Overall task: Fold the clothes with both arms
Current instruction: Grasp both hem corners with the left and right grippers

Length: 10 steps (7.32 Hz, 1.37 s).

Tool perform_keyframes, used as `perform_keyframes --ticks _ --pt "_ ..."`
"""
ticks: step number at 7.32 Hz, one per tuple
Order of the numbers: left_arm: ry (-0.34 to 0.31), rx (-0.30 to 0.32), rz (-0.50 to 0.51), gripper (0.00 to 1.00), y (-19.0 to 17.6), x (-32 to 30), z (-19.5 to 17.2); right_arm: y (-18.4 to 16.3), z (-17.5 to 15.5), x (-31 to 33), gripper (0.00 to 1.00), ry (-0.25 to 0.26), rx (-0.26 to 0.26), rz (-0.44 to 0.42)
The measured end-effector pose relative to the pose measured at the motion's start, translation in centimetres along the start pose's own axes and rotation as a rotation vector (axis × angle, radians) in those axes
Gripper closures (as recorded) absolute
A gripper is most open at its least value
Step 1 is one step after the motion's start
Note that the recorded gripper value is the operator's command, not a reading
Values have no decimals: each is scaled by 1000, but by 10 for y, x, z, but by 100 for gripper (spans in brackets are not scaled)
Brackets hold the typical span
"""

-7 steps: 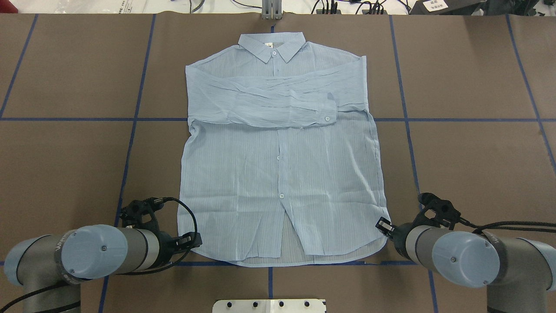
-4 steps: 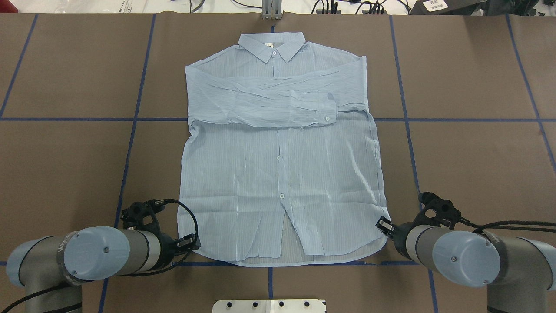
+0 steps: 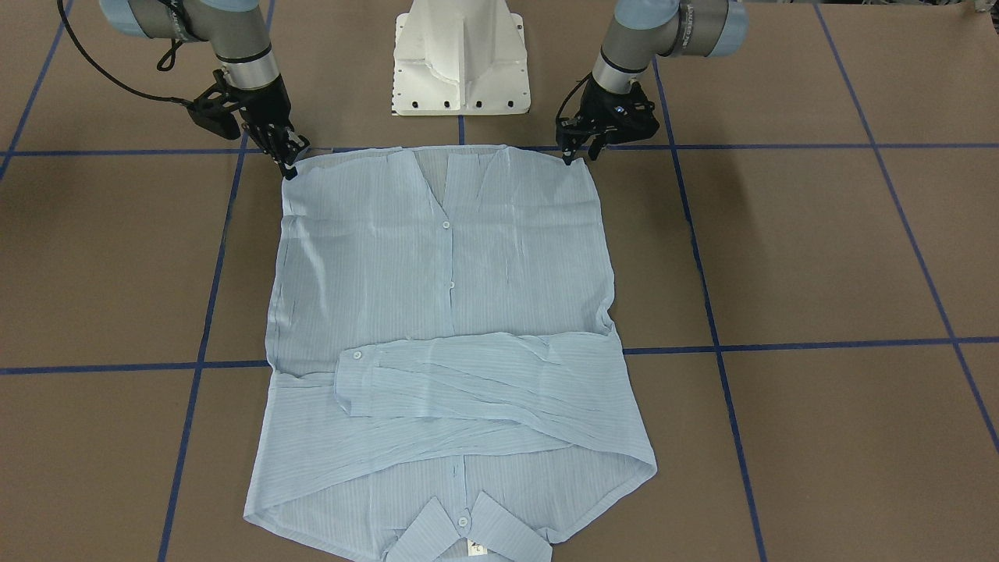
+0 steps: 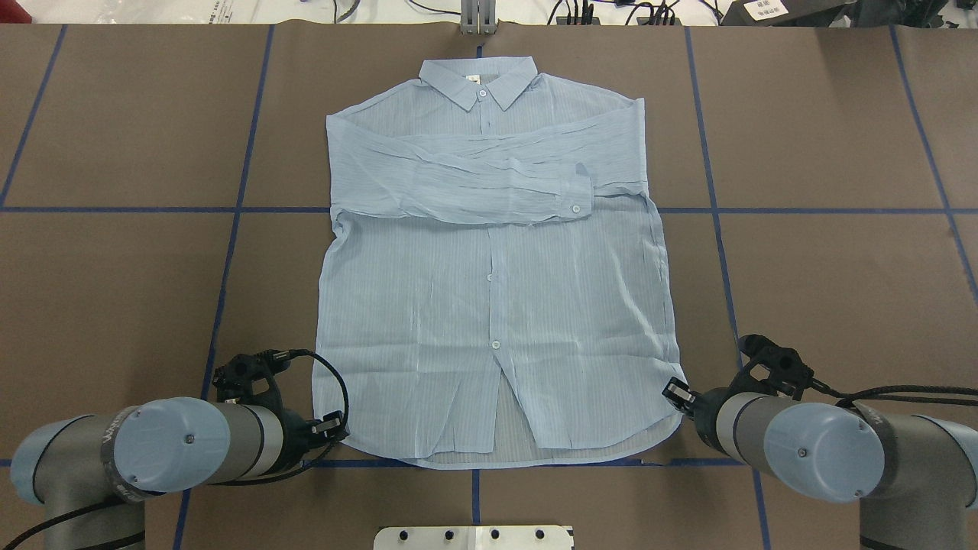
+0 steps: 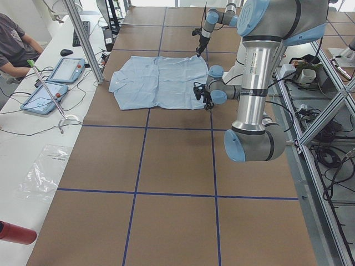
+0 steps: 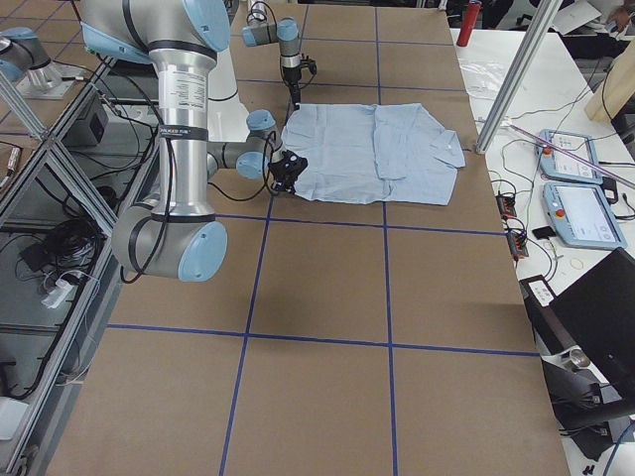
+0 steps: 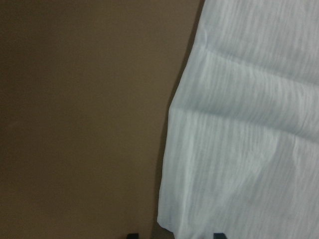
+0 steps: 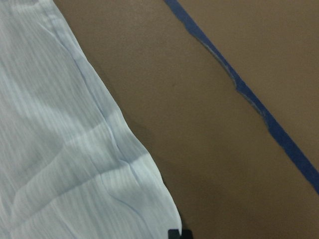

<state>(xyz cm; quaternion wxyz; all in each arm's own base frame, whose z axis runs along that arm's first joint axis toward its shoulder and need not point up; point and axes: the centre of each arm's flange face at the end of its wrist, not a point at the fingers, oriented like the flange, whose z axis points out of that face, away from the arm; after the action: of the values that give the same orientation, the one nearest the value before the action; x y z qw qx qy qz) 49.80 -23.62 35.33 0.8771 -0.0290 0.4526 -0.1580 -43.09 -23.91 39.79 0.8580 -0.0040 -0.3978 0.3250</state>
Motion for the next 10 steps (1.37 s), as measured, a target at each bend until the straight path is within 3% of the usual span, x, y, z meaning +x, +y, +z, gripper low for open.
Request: perform_keyframes --ticks 3,4,5,6,10 --pt "-17 9 0 43 -2 0 2 0 0 0 100 0 0 0" --pt "-17 10 1 51 -2 0 2 -1 0 0 100 0 1 0" --pt "-16 14 3 71 -3 1 2 -1 0 0 100 0 1 0" --pt "-12 23 3 98 -4 3 2 -1 0 0 100 0 1 0" --pt "17 54 -2 100 -13 11 -8 0 -2 0 100 -3 0 1"
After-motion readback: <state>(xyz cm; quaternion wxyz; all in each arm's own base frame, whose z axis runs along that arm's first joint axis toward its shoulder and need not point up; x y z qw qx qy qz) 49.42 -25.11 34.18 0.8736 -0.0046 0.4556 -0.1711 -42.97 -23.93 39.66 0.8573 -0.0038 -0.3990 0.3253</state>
